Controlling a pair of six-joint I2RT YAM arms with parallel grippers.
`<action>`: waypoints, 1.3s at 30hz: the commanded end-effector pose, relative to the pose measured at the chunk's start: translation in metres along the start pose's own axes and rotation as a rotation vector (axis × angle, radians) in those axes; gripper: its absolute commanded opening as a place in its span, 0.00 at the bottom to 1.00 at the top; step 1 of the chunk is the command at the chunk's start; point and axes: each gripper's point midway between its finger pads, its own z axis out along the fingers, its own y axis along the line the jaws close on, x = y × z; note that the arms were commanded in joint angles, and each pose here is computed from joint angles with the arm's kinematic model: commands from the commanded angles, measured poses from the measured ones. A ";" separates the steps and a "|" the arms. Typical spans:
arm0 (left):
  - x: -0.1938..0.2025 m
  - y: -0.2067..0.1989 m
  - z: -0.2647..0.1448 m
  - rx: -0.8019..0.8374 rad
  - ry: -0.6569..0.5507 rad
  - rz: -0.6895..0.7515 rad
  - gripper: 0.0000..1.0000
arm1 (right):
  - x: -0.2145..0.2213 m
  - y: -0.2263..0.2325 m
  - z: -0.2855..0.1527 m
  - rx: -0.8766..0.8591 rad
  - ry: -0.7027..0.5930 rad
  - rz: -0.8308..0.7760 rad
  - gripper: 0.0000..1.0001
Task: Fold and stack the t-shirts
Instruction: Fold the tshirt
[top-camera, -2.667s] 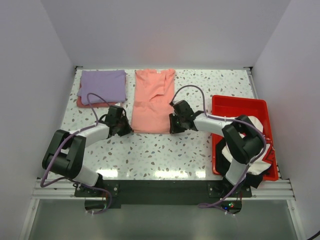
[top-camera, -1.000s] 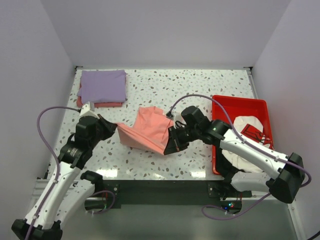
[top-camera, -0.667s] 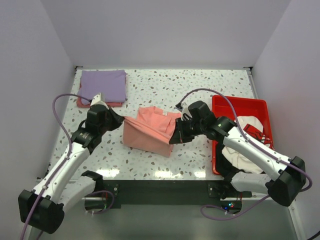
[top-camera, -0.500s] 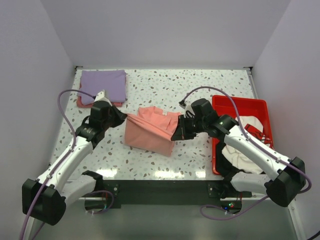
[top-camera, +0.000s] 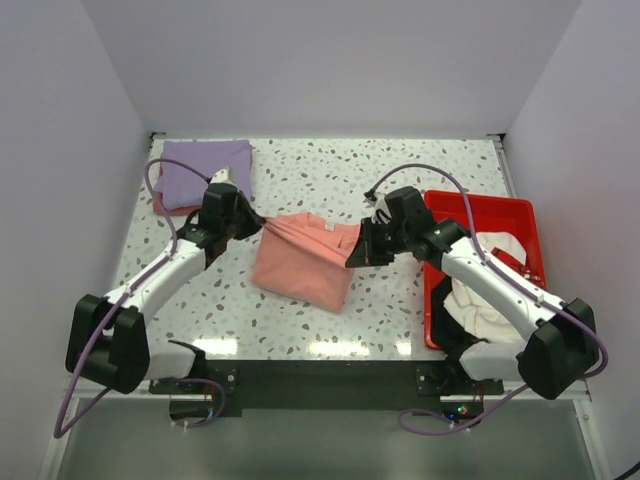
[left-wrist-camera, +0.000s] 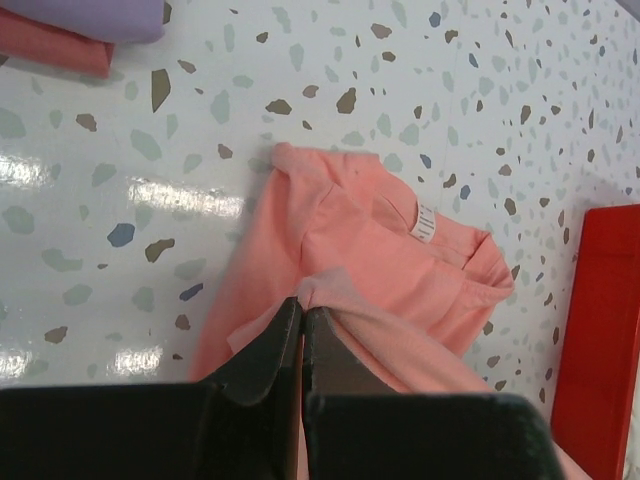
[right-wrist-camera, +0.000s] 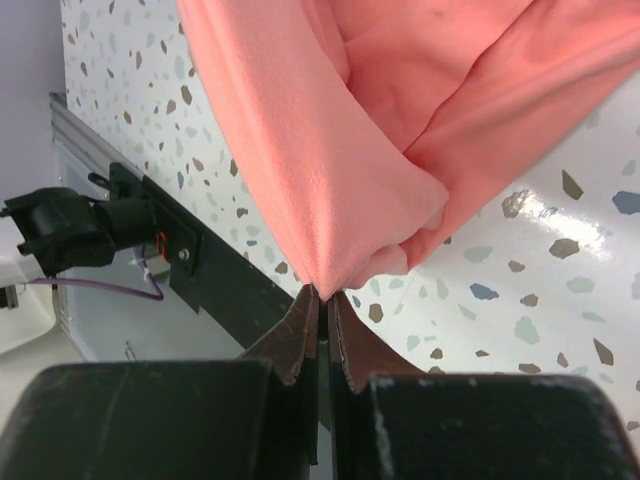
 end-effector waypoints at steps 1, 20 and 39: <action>-0.051 -0.008 0.010 -0.013 -0.168 0.019 0.00 | -0.016 -0.011 -0.001 0.047 -0.029 0.014 0.00; -0.041 0.001 0.099 -0.123 -0.038 0.087 0.00 | -0.084 -0.062 0.038 0.145 -0.065 0.139 0.00; -0.033 -0.012 0.124 -0.075 0.037 0.102 0.43 | -0.111 -0.131 0.074 0.254 -0.035 0.245 0.25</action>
